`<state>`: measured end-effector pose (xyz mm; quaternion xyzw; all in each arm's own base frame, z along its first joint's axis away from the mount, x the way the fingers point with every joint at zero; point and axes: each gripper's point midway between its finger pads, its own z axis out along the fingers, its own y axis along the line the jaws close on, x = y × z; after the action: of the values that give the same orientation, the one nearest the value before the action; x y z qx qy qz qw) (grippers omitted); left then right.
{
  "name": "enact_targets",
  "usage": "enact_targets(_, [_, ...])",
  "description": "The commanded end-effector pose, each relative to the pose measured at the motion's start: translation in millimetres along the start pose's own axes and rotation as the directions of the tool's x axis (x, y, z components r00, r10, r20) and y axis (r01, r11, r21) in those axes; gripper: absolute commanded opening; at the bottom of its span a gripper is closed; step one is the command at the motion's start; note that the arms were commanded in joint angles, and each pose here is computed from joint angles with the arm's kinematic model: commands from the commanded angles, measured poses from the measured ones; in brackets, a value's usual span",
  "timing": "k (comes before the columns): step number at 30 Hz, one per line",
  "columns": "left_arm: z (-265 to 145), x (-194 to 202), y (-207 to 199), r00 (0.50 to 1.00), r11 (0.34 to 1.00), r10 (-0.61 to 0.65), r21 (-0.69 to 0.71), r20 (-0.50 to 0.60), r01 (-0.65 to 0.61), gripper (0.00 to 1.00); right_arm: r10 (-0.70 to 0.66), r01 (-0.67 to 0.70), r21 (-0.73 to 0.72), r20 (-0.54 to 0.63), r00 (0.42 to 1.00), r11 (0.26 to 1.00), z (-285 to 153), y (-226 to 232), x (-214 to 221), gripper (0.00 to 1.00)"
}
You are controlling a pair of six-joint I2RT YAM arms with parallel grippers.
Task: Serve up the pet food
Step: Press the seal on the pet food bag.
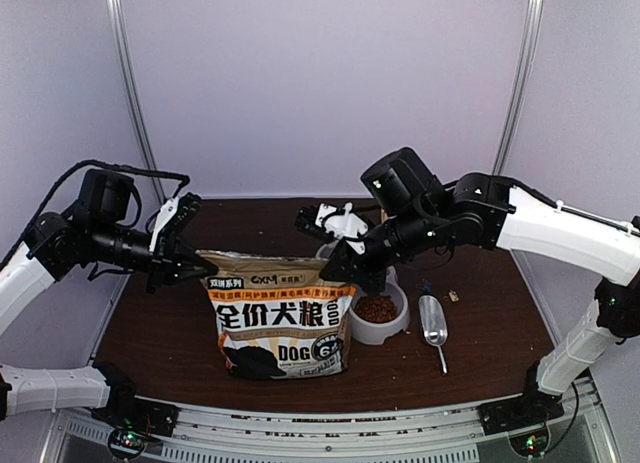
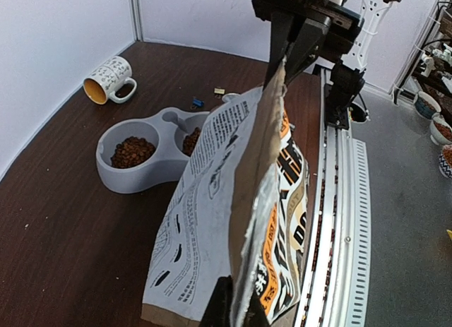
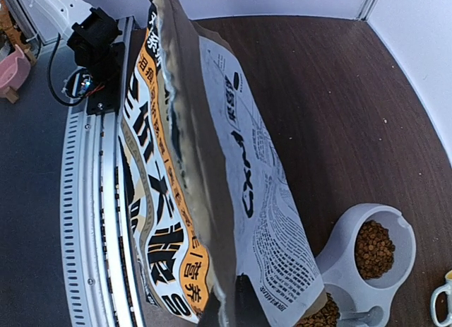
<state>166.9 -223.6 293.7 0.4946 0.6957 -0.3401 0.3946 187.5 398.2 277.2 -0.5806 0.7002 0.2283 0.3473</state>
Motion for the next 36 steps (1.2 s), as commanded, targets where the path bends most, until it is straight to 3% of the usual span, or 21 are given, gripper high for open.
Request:
enact_targets(1, [-17, -51, -3, 0.978, 0.991, 0.131, 0.0, 0.162, -0.133, 0.0, 0.078, -0.077, -0.011, 0.108, 0.991, 0.997, -50, -6, -12, 0.0])
enact_targets(3, [-7, -45, 0, 0.983, 0.993, 0.112, 0.031, 0.149, -0.117, 0.0, 0.098, -0.097, -0.017, 0.102, 0.99, 0.995, -39, -7, -9, 0.02])
enact_targets(5, [-2, -42, -1, 0.985, 0.993, 0.094, 0.064, 0.143, -0.104, 0.0, 0.112, -0.11, -0.027, 0.1, 0.989, 0.994, -30, -7, -10, 0.21])
enact_targets(9, [2, -41, -5, 0.984, 0.989, 0.079, 0.113, 0.157, -0.097, 0.0, 0.072, -0.071, -0.014, 0.114, 0.991, 0.997, -19, -2, -26, 0.45])
enact_targets(14, [2, -39, -6, 0.984, 0.989, 0.078, 0.113, 0.16, -0.097, 0.0, -0.007, 0.006, 0.005, 0.072, 0.997, 1.0, 6, 1, -46, 0.68])
enact_targets(18, [1, -39, -7, 0.983, 0.99, 0.079, 0.107, 0.166, -0.097, 0.0, -0.084, 0.082, 0.035, 0.046, 0.995, 0.996, 20, 4, -64, 0.78])
enact_targets(23, [1, -40, -7, 0.983, 0.989, 0.079, 0.111, 0.167, -0.098, 0.0, -0.155, 0.153, 0.06, 0.028, 0.988, 0.986, 39, 10, -80, 0.8])
enact_targets(25, [1, -40, -7, 0.983, 0.989, 0.077, 0.114, 0.168, -0.097, 0.0, -0.169, 0.166, 0.086, 0.028, 0.985, 0.982, 45, 8, -84, 0.78])
enact_targets(27, [1, -40, -7, 0.983, 0.989, 0.078, 0.112, 0.168, -0.098, 0.0, -0.18, 0.176, 0.109, 0.024, 0.983, 0.978, 50, 6, -87, 0.71])
enact_targets(32, [0, -41, -6, 0.981, 0.99, 0.083, 0.101, 0.174, -0.102, 0.0, -0.189, 0.182, 0.122, 0.052, 0.981, 0.976, 47, 6, -95, 0.17])
enact_targets(34, [1, -41, -5, 0.98, 0.99, 0.084, 0.092, 0.178, -0.102, 0.0, -0.184, 0.175, 0.124, 0.065, 0.981, 0.977, 44, 6, -97, 0.0])
enact_targets(36, [2, -41, -2, 0.981, 0.992, 0.083, 0.082, 0.177, -0.099, 0.0, -0.177, 0.167, 0.123, 0.078, 0.981, 0.978, 41, 6, -99, 0.0])
